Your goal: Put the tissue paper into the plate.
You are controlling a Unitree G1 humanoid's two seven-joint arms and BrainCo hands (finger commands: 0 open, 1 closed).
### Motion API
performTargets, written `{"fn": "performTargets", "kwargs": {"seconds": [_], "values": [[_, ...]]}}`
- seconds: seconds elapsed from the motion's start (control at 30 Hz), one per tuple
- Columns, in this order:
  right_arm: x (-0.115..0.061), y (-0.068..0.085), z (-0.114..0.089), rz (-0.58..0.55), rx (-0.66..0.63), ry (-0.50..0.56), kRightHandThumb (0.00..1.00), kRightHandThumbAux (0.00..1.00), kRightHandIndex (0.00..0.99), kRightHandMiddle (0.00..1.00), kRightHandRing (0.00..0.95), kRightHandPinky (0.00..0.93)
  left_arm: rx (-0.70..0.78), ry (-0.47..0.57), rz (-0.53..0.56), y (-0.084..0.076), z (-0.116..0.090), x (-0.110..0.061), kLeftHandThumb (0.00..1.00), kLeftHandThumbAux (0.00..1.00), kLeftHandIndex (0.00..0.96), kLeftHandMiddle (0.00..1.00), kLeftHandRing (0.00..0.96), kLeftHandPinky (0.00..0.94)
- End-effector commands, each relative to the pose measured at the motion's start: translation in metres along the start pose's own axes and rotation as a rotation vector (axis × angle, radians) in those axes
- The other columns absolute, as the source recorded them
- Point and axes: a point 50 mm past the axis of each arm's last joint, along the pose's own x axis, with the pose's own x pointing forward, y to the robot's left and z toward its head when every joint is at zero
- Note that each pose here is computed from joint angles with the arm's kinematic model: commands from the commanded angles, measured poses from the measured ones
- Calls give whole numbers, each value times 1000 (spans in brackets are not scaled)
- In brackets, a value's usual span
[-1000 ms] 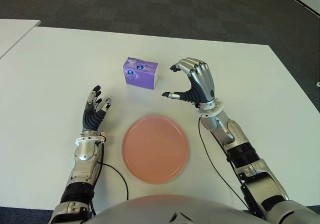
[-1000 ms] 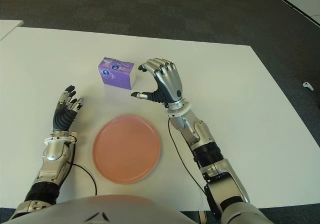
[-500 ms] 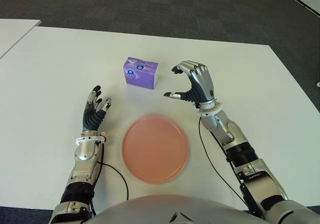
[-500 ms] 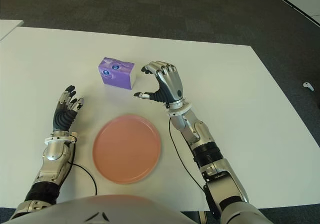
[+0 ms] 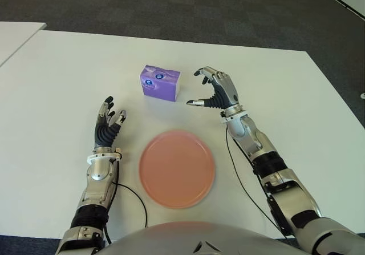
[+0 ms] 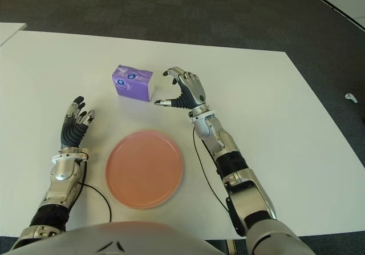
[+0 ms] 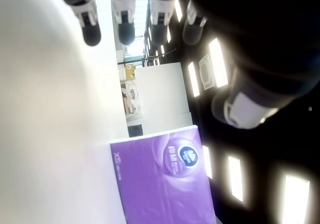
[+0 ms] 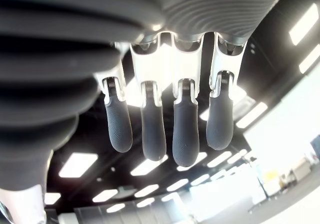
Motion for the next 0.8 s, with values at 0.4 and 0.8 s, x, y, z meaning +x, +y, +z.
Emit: {"fn": "performTargets", "kwargs": {"seconds": [0.4, 0.8], "values": [[57, 17, 22, -27, -41, 22, 244, 393, 0, 0, 0, 0, -9, 174, -2, -9, -31, -21, 0, 589, 0, 0, 0, 0], [75, 19, 34, -41, -33, 5, 213, 379, 0, 0, 0, 0, 12, 159, 3, -13, -31, -25, 0, 579, 0, 0, 0, 0]]}}
